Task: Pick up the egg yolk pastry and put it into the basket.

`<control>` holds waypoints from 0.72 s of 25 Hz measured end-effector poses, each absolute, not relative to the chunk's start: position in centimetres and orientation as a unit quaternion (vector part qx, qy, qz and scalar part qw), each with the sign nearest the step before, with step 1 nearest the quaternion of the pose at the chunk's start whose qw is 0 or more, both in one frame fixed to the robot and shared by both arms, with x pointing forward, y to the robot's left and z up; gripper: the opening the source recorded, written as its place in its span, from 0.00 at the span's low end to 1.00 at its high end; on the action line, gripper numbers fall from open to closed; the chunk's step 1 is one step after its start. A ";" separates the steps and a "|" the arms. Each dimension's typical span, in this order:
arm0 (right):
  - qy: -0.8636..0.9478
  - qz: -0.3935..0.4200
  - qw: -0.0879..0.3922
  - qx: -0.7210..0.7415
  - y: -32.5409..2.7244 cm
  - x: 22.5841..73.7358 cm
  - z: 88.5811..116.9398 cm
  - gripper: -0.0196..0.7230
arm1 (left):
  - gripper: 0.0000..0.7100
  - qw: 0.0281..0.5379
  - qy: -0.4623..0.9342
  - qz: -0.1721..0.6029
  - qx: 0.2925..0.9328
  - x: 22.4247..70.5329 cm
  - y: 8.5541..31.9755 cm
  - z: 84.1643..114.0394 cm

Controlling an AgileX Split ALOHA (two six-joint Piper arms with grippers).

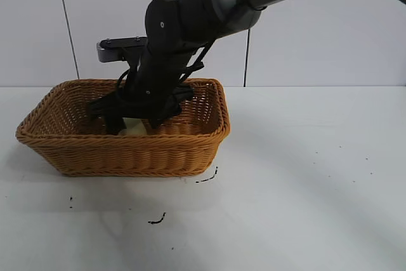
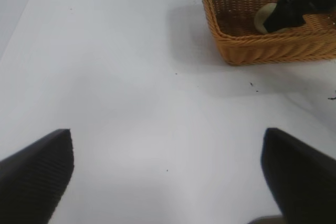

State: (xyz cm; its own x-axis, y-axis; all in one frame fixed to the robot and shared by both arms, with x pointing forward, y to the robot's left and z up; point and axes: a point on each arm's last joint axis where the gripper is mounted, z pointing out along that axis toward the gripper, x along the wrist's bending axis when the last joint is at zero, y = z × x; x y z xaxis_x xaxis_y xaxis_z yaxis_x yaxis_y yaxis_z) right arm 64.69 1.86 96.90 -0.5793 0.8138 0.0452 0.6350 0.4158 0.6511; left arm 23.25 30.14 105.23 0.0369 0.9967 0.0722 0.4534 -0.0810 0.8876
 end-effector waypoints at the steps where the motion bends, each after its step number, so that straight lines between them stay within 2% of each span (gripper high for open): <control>1: 0.826 0.321 0.143 0.440 1.2 64.7 98.4 0.84 | 0.98 0.354 0.578 0.384 0.627 23.3 30.1 105.2; 5: 0.818 0.314 0.149 0.458 -1.7 64.4 103.1 0.84 | 0.98 0.354 0.578 0.384 0.627 23.3 30.1 105.2; 9: 0.810 0.296 0.152 0.484 -5.0 64.7 105.5 0.84 | 0.98 0.354 0.578 0.384 0.627 23.3 30.1 105.2; 13: 0.790 0.275 0.164 0.522 -9.2 66.5 105.9 0.84 | 0.98 0.354 0.578 0.384 0.627 23.3 30.1 105.2; 18: 0.749 0.244 0.181 0.588 -16.8 69.2 105.7 0.84 | 0.98 0.354 0.578 0.384 0.627 23.3 30.1 105.2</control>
